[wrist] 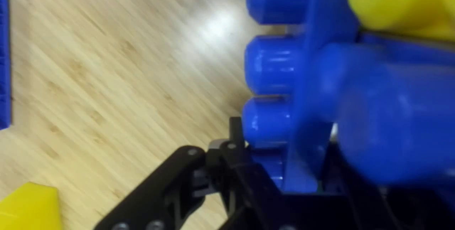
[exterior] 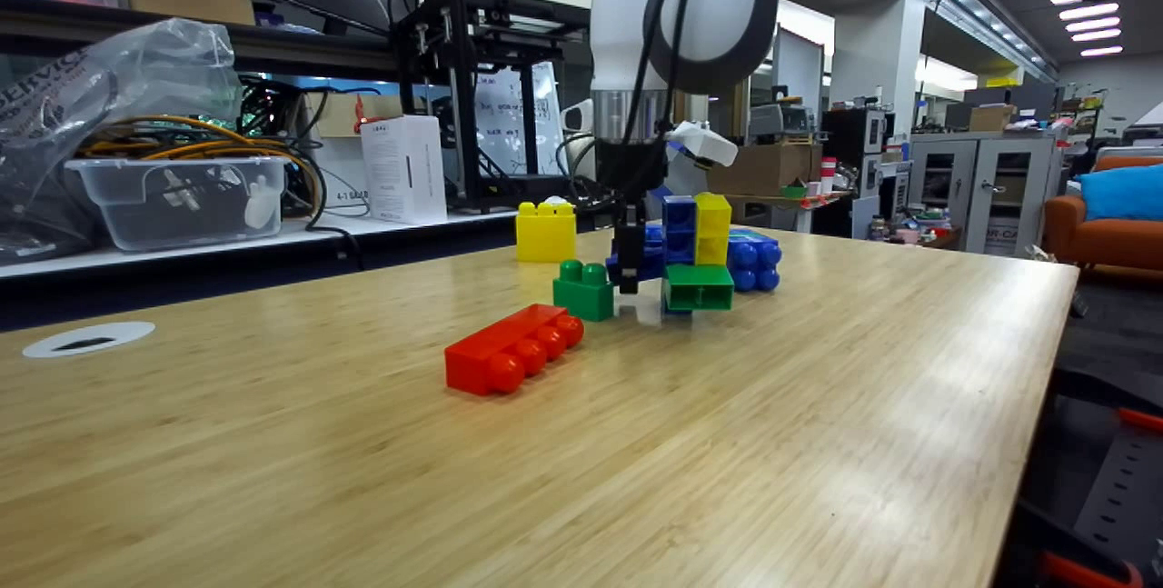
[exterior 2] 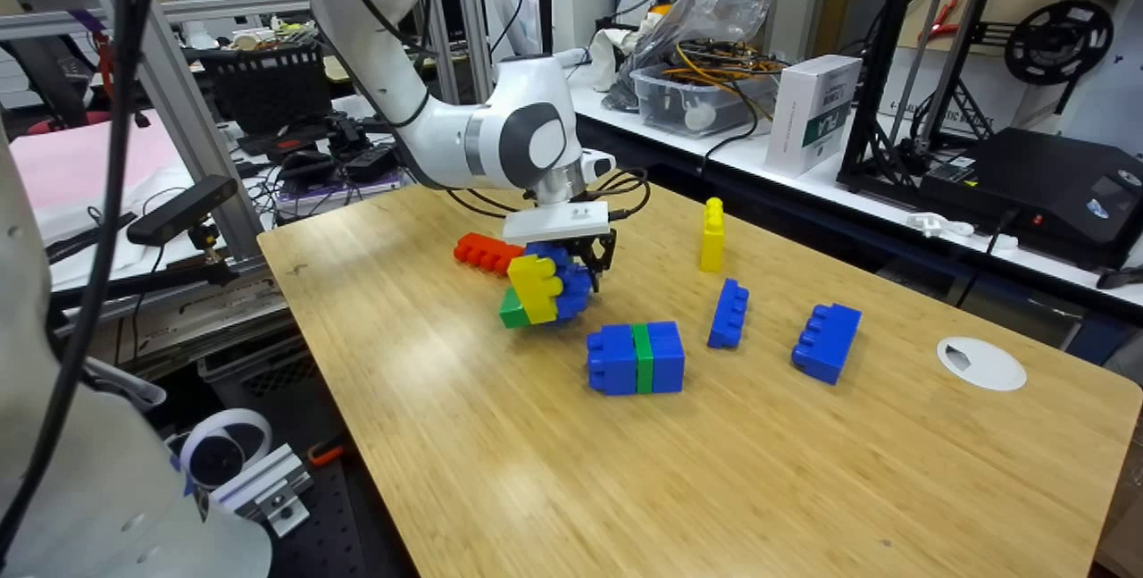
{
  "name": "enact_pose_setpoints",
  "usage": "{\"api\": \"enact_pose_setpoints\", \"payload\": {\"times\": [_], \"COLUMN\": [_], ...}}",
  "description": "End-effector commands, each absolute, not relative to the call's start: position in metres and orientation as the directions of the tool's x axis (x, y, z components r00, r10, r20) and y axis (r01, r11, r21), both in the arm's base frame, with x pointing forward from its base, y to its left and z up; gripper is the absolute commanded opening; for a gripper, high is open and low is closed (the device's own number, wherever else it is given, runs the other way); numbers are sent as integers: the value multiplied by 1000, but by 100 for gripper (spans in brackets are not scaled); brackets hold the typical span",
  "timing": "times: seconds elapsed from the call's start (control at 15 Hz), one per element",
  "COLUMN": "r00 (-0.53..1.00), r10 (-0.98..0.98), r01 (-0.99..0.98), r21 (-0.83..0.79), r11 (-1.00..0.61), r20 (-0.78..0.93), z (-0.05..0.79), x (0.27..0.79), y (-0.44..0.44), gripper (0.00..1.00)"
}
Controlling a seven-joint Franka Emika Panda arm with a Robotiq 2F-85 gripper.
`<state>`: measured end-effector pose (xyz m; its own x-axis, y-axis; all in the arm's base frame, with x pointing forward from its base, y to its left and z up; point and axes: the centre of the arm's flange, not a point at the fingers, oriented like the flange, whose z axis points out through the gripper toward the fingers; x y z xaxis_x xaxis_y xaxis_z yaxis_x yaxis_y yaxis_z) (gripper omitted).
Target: Put the stack of blocks upright
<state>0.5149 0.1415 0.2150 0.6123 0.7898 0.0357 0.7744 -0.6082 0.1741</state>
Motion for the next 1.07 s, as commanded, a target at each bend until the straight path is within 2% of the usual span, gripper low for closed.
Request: {"api": "enact_pose_setpoints", "payload": {"times": [0.0, 0.4, 1.0], "r00": [623, 631, 638], "r10": [782, 772, 759], "r01": [724, 622, 574], "r21": [362, 543, 576], "r11": [-588, -564, -582], "r20": [23, 79, 129], "z": [215, 221, 219], "x": [514, 518, 513], "y": [148, 161, 165], "gripper": [18, 18, 18]}}
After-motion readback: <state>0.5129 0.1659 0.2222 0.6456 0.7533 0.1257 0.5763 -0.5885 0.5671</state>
